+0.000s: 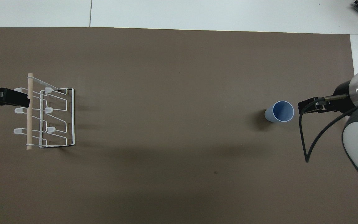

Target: Hang cup on cup holder

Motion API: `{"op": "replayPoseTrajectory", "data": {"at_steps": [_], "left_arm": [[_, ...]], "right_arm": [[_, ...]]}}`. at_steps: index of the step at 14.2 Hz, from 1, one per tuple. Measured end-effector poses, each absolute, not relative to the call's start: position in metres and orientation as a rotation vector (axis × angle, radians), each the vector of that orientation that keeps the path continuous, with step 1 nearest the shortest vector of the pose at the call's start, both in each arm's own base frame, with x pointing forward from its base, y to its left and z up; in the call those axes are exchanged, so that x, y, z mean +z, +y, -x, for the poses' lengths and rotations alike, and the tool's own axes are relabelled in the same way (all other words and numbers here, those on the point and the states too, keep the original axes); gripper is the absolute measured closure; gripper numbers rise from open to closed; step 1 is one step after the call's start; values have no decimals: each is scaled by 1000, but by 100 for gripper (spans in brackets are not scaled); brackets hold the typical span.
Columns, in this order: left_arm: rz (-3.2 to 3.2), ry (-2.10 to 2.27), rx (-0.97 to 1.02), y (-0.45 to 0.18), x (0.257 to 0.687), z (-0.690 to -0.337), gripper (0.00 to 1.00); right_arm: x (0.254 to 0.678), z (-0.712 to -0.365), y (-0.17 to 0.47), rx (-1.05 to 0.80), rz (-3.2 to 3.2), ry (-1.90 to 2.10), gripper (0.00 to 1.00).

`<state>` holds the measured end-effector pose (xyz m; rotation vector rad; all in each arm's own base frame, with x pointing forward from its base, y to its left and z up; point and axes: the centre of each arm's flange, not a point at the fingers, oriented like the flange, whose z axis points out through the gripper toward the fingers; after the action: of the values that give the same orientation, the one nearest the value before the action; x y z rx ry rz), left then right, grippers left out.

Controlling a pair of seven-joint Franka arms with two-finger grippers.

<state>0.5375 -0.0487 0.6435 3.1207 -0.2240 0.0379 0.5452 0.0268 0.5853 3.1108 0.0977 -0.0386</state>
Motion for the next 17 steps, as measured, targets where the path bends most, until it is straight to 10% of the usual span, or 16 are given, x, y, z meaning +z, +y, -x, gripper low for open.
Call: {"op": "replayPoseTrajectory", "data": {"at_steps": [17], "left_arm": [[-3119,-130,-11,-39,642,-533,0]], "right_arm": [[538,-553,33,47,-3109,148,0]]}}
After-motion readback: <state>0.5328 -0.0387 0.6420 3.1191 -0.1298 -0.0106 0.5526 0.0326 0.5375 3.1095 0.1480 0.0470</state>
